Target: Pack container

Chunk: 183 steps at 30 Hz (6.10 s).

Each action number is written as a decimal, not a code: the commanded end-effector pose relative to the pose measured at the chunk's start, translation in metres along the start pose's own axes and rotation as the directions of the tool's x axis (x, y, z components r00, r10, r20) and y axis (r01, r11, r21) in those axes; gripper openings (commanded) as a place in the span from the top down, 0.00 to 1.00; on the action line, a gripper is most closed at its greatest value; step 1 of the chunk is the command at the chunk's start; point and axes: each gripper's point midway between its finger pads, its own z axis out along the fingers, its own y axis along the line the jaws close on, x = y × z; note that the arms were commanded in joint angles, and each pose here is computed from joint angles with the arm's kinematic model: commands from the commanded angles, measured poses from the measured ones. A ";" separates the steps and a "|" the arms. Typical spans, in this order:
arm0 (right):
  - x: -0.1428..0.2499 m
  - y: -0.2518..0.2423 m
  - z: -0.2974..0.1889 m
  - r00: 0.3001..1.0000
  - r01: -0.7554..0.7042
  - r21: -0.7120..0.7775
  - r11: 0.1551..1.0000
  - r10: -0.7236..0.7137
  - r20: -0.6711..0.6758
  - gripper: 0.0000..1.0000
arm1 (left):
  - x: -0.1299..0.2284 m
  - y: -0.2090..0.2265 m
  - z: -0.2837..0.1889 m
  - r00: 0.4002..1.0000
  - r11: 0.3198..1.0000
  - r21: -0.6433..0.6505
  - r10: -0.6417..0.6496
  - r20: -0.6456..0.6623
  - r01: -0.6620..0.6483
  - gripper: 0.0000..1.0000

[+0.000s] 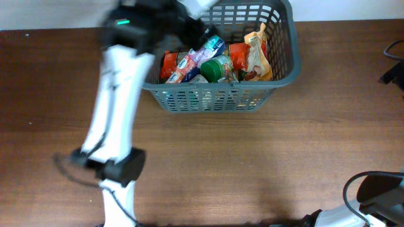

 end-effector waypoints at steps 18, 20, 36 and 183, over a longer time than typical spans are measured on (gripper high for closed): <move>0.017 0.035 -0.011 0.995 0.100 -0.031 0.995 -0.099 0.020 0.01 | 0.198 0.175 -0.159 0.670 0.530 -0.685 -0.738 -0.084 0.499 0.01; 0.029 0.054 -0.024 0.987 0.159 -0.060 0.986 -0.156 0.044 0.01 | 0.206 0.176 -0.158 0.656 0.523 -0.690 -0.749 -0.092 0.500 0.01; 0.145 0.104 -0.183 0.792 0.570 -0.260 0.780 -0.437 0.426 0.01 | 0.211 0.174 -0.156 0.646 0.525 -0.689 -0.756 -0.107 0.500 0.01; 0.213 0.022 0.068 0.583 0.545 -0.273 0.793 -0.124 0.803 0.01 | 0.358 -0.091 -0.127 0.862 0.702 -0.528 -0.259 0.435 0.477 0.01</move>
